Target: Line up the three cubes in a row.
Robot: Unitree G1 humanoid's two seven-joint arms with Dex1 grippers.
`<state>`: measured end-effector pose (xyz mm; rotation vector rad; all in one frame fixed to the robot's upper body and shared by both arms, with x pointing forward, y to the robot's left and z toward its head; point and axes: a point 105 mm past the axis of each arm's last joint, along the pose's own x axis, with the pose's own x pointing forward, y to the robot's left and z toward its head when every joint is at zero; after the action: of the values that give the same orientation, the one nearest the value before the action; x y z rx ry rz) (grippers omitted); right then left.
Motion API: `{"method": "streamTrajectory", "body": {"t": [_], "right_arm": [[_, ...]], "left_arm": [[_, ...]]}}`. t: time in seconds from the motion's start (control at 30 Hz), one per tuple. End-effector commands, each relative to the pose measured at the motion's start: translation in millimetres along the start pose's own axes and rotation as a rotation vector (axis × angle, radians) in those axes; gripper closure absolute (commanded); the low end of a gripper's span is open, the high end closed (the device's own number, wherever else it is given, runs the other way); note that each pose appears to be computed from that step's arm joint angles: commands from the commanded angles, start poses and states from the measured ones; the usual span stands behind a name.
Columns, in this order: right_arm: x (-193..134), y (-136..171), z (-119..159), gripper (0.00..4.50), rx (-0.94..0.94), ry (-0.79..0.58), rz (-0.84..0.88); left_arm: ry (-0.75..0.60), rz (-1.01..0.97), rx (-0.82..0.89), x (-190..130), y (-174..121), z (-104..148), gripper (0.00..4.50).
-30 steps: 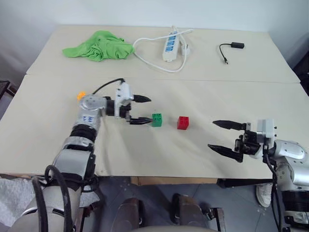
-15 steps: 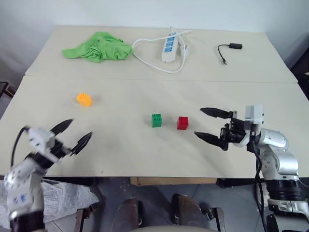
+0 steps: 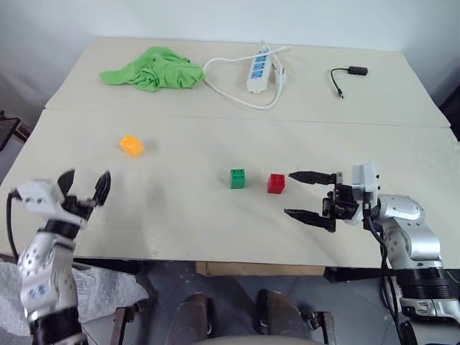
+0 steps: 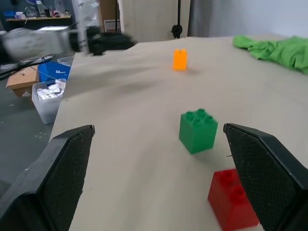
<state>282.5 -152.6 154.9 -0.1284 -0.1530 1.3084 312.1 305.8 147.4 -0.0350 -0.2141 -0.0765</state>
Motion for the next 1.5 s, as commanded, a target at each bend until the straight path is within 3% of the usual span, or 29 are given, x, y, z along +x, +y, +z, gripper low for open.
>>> {"method": "streamTrajectory", "body": {"t": [0.03, 0.2, 0.33, 0.43, 0.7, 0.73, 0.97, 1.17, 1.5], "right_arm": [[6, 3, 7, 0.00, -0.043, -0.011, 0.009], [9, 5, 8, 0.00, -0.055, -0.021, -0.003], [10, 6, 9, 0.00, -0.060, -0.026, -0.015], [10, 7, 9, 0.00, -0.064, -0.033, -0.032], [9, 7, 10, 0.00, -0.073, -0.034, -0.049], [9, 7, 10, 0.00, -0.073, -0.033, -0.048], [-7, 6, 17, 0.00, -0.045, -0.032, -0.056], [-30, 14, 8, 0.00, -0.020, 0.079, 0.015], [-45, 19, 3, 0.00, -0.021, 0.141, 0.021]], "left_arm": [[0.082, -0.053, 0.016, 36, -8, -9, 0.02], [0.169, -0.072, 0.033, 68, 3, -13, 0.02], [0.174, -0.093, 0.051, 76, 8, -9, 0.02], [0.190, -0.167, 0.071, 76, 2, -9, 0.58], [0.213, -0.300, 0.148, 77, 2, 1, 3.02], [0.205, -0.320, 0.157, 78, 1, 4, 3.02], [0.115, -0.999, 0.232, 61, -85, 30, 3.02], [0.242, -1.415, 0.339, 41, -126, 8, 3.02], [0.310, -1.402, 0.409, 54, -127, -23, 3.02]]}}
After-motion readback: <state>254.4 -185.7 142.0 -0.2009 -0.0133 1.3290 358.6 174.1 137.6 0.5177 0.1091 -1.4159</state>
